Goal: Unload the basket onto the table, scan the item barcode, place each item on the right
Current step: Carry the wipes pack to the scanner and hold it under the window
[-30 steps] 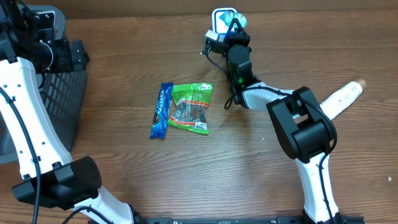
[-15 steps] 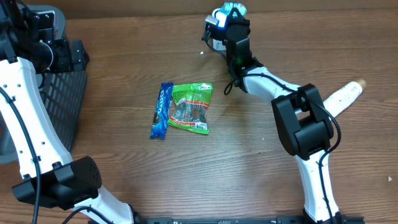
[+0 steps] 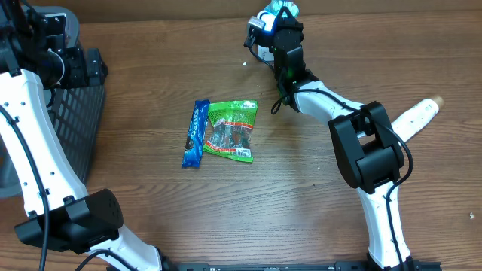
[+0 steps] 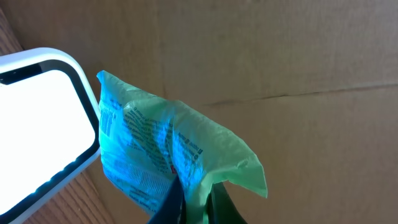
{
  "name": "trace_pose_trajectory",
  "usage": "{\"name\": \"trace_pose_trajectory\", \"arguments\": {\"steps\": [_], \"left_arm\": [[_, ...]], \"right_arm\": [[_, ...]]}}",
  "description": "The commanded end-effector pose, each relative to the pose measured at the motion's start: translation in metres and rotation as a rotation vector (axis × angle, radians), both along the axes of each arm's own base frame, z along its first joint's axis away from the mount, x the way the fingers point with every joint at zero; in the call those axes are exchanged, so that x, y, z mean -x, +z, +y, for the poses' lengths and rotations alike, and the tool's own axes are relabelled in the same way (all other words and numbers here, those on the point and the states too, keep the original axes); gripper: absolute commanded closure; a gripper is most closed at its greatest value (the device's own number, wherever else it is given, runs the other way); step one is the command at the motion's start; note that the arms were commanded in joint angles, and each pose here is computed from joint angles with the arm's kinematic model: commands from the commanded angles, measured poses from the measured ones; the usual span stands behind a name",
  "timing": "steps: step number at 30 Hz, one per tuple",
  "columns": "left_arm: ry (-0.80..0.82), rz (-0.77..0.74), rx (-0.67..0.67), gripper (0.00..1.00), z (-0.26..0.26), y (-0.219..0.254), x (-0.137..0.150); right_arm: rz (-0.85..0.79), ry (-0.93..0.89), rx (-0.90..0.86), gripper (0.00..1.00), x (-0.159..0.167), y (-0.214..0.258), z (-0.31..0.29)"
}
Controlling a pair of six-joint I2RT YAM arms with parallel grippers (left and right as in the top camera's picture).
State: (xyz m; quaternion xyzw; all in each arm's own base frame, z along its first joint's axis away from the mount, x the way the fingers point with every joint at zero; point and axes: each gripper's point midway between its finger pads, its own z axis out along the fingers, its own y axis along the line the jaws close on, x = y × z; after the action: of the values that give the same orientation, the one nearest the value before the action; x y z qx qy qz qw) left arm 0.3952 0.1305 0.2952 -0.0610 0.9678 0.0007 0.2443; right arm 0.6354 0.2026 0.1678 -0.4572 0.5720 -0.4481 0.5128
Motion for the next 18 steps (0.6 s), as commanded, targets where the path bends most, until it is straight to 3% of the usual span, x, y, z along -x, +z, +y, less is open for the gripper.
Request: {"name": "trace_pose_trajectory", "arguments": {"steps": [1,10,18], "left_arm": [[-0.032,-0.022,-0.009,0.01,-0.006,0.008,0.002],[-0.032,-0.022,-0.009,0.0,-0.006,0.008,0.002],[-0.032,-0.022,-0.009,0.0,-0.006,0.008,0.002]], "right_arm": [[-0.033,-0.026,-0.017,0.96,-0.003,0.014,-0.006],[-0.085,-0.034,-0.051,0.96,0.0,0.033,-0.004],[-0.057,-0.066,-0.278,0.96,0.027,0.099,-0.006]]}}
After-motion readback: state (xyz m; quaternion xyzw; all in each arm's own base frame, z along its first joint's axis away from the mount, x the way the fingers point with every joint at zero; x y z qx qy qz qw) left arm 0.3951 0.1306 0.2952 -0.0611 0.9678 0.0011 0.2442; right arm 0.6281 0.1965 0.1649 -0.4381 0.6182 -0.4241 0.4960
